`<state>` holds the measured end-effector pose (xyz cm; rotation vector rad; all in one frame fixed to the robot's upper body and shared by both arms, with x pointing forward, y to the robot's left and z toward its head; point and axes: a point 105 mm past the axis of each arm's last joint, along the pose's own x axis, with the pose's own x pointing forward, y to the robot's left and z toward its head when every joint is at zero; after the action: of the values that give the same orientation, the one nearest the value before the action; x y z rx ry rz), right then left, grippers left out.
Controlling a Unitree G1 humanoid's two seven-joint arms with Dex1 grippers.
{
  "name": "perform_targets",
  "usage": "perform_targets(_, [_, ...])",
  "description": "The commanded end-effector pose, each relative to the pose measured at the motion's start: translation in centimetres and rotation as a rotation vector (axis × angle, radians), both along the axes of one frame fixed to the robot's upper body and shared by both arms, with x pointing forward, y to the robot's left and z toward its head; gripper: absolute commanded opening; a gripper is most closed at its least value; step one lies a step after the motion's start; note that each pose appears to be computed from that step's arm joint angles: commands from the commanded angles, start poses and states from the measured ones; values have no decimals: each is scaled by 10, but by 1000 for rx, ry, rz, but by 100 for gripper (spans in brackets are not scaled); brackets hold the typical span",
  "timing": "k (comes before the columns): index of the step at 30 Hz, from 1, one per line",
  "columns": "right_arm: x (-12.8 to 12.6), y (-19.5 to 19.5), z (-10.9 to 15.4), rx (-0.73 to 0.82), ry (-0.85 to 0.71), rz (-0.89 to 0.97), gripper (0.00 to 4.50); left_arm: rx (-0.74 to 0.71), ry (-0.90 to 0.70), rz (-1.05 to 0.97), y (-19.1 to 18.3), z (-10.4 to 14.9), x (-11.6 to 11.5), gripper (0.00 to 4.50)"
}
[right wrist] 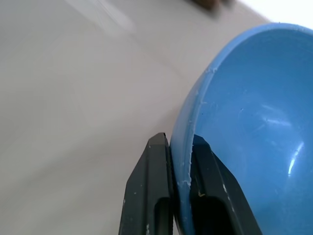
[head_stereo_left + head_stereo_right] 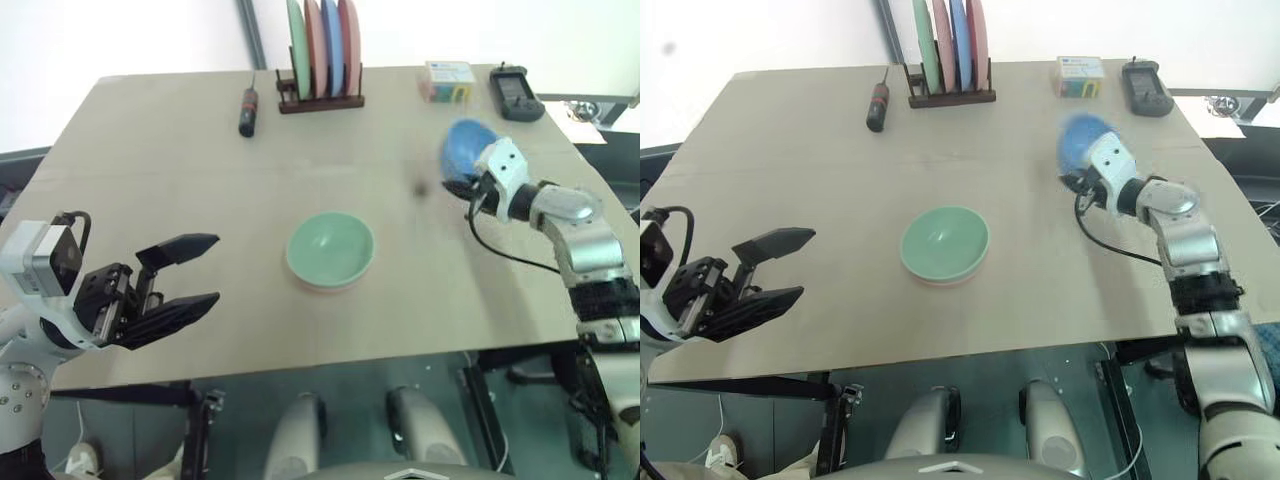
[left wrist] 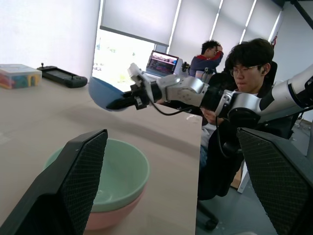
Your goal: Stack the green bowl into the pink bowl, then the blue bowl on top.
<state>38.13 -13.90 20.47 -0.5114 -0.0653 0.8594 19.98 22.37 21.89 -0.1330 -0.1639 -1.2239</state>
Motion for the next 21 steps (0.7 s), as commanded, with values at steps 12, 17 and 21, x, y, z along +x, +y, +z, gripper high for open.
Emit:
perform_targets(12, [-113, 144, 16, 68, 88, 651, 5, 55, 50, 37, 22, -5, -18, 450])
perform_targets(17, [-103, 146, -16, -43, 158, 638, 147, 74, 73, 85, 32, -9, -24, 450])
perform_targets(21, [-98, 133, 12, 67, 104, 589, 296, 121, 92, 129, 36, -17, -29, 450])
